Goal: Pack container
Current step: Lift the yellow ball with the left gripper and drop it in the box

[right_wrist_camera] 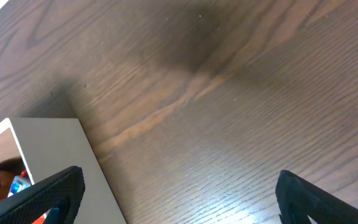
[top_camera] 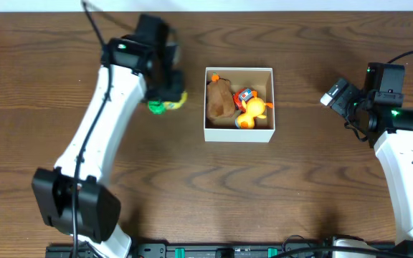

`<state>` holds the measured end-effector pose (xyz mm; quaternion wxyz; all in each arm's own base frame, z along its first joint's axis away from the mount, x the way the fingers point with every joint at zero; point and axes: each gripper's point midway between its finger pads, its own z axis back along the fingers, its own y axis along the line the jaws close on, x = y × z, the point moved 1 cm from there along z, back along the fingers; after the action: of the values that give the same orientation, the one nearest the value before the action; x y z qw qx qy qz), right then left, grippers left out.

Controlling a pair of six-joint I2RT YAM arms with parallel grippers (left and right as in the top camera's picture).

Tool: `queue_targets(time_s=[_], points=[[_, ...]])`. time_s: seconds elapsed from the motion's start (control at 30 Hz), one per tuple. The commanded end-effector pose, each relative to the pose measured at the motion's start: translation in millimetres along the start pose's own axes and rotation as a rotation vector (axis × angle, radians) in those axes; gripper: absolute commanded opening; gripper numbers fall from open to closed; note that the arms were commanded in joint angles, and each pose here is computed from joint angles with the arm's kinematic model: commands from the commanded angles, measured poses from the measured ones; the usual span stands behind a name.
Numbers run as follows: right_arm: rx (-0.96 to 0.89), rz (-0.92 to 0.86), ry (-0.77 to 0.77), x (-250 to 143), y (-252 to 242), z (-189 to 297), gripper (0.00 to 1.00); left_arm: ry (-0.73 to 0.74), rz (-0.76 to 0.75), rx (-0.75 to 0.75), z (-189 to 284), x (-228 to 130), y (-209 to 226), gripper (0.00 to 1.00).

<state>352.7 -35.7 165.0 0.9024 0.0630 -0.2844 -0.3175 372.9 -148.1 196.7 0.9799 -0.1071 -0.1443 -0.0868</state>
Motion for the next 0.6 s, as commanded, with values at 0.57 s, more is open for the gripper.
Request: queue_targets(time_s=[0.57], points=[[0.001, -0.015, 0.001, 1, 0, 0, 0.99, -0.255, -0.347, -0.131, -71, 55, -128, 0.31]])
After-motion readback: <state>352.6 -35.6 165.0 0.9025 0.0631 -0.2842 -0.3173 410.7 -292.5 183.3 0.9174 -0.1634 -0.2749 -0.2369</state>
